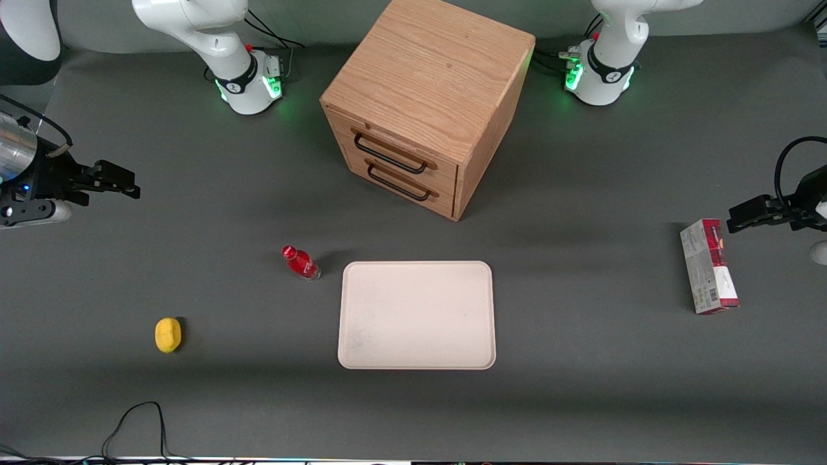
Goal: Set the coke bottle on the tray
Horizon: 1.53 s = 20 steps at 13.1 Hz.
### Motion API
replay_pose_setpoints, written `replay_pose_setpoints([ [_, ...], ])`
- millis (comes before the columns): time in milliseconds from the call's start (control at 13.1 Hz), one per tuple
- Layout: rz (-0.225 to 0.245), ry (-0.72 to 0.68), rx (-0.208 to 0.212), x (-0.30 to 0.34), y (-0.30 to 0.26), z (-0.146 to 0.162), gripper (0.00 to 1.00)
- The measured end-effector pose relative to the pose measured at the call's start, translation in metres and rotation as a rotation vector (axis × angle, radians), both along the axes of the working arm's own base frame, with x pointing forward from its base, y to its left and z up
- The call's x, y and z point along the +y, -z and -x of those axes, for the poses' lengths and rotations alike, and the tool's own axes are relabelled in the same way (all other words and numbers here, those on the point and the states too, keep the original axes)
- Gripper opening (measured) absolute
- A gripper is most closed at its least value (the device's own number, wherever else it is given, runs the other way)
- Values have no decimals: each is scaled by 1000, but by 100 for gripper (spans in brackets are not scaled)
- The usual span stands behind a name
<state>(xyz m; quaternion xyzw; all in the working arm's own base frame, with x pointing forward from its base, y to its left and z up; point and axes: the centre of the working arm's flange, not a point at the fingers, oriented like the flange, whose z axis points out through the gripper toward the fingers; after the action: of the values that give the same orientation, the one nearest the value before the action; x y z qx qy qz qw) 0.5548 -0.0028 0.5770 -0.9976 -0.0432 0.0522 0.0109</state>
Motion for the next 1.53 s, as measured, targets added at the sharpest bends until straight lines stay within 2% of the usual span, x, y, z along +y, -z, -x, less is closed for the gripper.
replay_pose_setpoints([
  [153, 2, 7, 12, -3, 1, 1, 100],
  [611, 8, 50, 0, 1, -6, 0, 100],
  [763, 14, 54, 5, 36, -13, 3, 100],
  [992, 35, 88, 7, 127, -20, 13, 100],
  [1221, 64, 146, 28, 215, -6, 16, 100],
  [1374, 76, 150, 51, 245, 10, 14, 100],
  [1527, 83, 153, 72, 246, 22, 9, 100],
])
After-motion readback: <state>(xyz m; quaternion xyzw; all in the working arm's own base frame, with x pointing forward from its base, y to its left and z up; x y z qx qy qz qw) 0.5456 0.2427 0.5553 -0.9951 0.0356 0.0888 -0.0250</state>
